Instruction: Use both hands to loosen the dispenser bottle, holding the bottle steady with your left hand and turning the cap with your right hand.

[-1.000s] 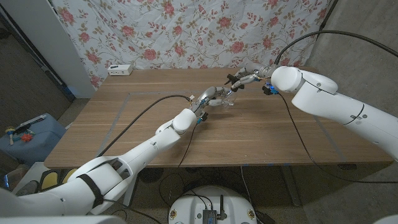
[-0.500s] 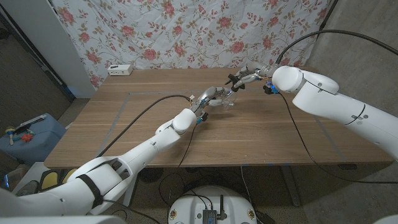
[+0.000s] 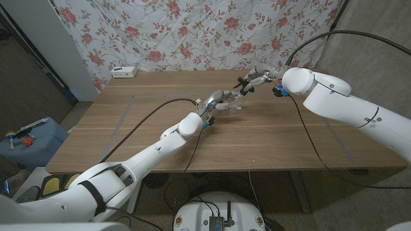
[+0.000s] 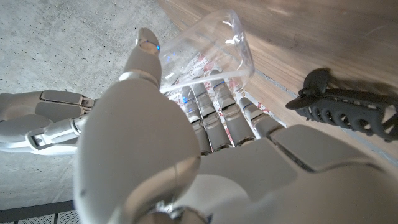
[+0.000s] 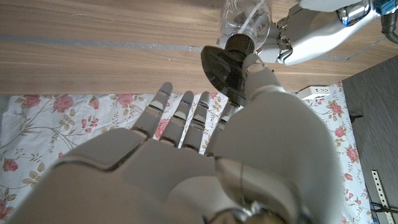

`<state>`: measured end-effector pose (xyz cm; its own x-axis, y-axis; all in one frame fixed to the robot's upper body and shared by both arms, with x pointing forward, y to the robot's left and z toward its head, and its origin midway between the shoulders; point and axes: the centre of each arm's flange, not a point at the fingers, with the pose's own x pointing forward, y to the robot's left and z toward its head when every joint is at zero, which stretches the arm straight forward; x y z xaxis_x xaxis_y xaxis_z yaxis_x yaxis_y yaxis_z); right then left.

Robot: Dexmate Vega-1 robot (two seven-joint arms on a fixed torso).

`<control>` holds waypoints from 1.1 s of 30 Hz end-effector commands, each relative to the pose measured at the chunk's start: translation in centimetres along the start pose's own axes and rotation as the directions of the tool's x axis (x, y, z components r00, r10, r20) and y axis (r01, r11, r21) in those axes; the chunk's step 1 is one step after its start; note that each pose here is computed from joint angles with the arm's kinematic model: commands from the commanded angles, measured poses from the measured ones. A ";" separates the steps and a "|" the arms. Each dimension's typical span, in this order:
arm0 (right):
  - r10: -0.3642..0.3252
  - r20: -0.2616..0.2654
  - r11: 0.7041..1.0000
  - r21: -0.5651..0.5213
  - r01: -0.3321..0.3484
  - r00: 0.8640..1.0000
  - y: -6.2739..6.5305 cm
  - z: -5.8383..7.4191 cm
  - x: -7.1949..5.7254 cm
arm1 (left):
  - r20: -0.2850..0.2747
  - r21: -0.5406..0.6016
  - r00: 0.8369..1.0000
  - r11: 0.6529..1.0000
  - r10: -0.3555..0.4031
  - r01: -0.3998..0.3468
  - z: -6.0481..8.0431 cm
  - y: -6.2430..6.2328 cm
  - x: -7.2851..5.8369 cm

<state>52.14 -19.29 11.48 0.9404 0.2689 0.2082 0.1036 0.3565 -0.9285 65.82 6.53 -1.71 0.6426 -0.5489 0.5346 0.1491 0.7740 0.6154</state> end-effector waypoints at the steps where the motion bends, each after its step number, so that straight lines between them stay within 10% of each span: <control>1: -0.004 0.007 1.000 0.003 0.004 1.000 0.1 0.1 0.1 | -0.002 -0.001 1.000 1.000 0.003 -0.003 -0.1 0.1 0.0; 33: -0.038 0.009 0.999 0.002 0.038 0.999 -0.3 0.8 -0.2 | -0.002 -0.003 1.000 1.000 -0.004 0.004 -0.3 0.1 0.2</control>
<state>52.03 -19.01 11.57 0.9338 0.2642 0.2415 0.1310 0.3755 -0.9175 66.04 6.61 -1.63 0.6427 -0.5484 0.5350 0.1510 0.7753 0.6132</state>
